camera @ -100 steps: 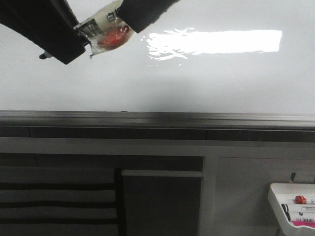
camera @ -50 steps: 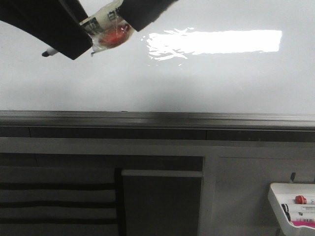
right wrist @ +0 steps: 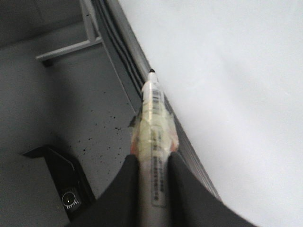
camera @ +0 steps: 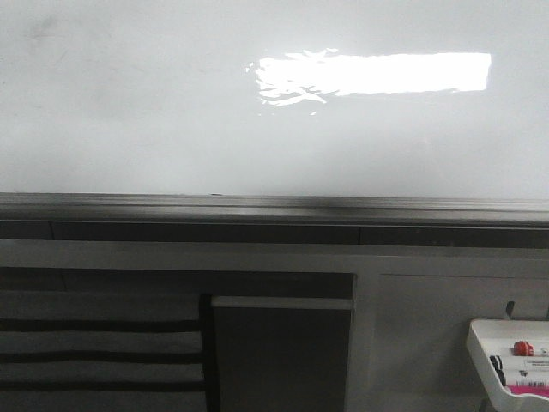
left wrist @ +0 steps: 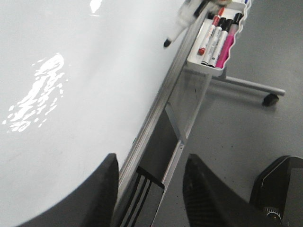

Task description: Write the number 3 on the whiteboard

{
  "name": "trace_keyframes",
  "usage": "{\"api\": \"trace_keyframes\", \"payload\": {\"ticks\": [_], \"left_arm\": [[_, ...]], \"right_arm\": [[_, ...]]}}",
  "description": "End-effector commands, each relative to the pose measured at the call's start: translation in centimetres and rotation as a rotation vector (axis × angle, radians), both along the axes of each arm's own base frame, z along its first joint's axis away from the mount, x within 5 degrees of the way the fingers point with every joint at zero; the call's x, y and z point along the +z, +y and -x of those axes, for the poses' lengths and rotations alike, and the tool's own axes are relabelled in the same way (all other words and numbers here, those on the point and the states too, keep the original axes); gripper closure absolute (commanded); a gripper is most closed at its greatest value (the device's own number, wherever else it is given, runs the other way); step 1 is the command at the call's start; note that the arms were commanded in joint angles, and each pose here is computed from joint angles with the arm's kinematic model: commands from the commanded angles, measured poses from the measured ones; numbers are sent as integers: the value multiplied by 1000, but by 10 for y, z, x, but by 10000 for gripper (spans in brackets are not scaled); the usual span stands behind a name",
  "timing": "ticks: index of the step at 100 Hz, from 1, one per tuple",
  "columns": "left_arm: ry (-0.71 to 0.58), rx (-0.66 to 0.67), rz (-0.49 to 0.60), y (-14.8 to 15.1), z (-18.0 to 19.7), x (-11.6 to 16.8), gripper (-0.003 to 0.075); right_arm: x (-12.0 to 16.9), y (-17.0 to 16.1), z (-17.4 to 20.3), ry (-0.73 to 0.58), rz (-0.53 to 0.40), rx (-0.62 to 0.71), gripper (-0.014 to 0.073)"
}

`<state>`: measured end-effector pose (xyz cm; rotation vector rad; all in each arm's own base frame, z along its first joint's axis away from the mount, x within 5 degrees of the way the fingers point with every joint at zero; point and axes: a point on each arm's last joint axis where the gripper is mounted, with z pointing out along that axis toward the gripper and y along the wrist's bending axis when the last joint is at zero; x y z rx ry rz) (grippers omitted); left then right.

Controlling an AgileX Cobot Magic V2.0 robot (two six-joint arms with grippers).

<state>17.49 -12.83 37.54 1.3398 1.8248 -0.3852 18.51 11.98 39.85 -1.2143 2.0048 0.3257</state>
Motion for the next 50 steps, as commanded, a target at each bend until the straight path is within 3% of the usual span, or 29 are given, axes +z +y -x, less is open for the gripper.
{"api": "trace_keyframes", "payload": {"ticks": [1,14,29,50], "left_arm": [[-28,68,94,12,14,9,468],[-47,113,125,23,28,-3,495],[-100,154,158,29,34,-8,524],[-100,155,158,28,34,-8,568]], "right_arm": [[7,-14,11,-82,-120,-131,656],[-11,-28,23,-81,-201,-253,657],[-30,-32,27,-70,-196,-273,657],[-31,-31,25,-74,-203,-277,657]]}}
